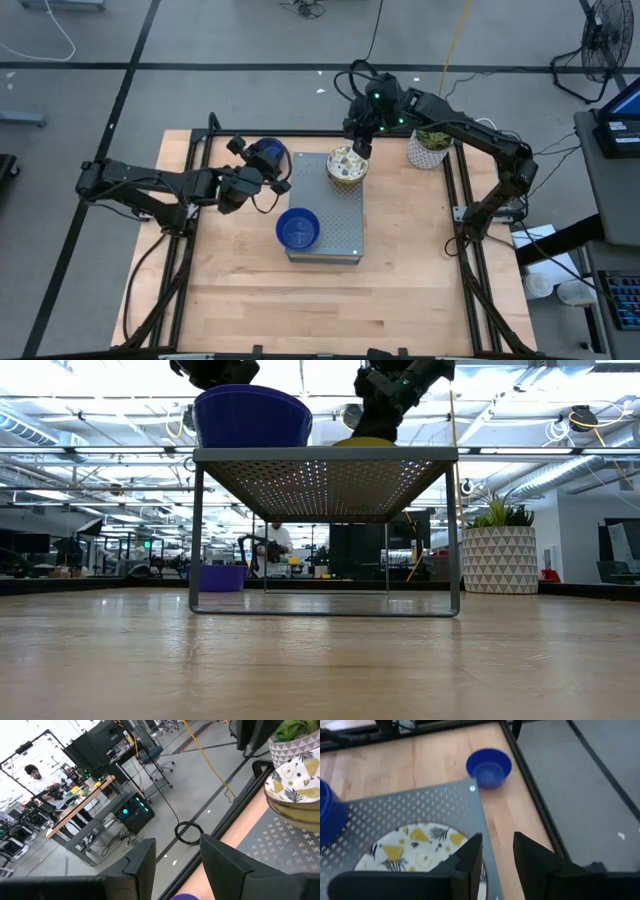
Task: Pick & Place Mini bowls
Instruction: Stack the blue bowl on top of the blue bowl on the shelf
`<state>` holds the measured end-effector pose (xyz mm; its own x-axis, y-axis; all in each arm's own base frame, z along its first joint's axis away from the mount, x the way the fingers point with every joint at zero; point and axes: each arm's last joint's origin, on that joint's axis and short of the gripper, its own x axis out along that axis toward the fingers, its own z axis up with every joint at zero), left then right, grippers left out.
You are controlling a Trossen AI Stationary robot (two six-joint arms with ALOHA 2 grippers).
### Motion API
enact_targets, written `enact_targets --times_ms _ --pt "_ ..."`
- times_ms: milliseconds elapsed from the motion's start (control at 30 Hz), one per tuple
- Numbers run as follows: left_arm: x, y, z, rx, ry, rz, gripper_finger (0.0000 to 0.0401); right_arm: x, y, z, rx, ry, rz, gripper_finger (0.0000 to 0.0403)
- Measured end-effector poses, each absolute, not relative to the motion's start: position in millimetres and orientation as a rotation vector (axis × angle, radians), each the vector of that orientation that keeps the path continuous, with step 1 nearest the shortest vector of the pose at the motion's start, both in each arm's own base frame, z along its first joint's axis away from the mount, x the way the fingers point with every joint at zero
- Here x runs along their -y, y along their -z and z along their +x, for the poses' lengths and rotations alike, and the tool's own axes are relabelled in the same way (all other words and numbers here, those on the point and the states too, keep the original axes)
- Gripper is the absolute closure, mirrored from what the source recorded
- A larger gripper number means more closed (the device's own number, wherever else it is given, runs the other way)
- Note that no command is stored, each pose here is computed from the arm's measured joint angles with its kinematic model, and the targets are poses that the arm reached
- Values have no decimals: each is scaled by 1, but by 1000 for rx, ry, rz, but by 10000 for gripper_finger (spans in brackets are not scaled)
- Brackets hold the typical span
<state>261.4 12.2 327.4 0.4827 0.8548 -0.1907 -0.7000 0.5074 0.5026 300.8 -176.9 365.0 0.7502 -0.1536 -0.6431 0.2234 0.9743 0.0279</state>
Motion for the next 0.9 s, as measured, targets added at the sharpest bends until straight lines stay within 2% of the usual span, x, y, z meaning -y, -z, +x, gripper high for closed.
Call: enact_targets --times_ms 167,300,400,500,633,900 --pt "-12 -325 260 -472 -976 384 242 176 -367 304 -632 125 106 311" --pt "-20 -326 256 -455 -1072 347 242 173 -360 307 -577 64 101 313" --pt "-35 -328 250 -465 -1037 290 242 171 -358 305 -540 66 78 314" --pt "-61 -326 243 -488 -962 162 242 169 -352 301 -534 70 62 314" --pt "-113 -315 221 -582 -1013 -40 242 166 -348 296 -539 89 47 314" --pt "-201 -269 174 -782 -977 -538 242 165 -330 294 -549 86 45 314"
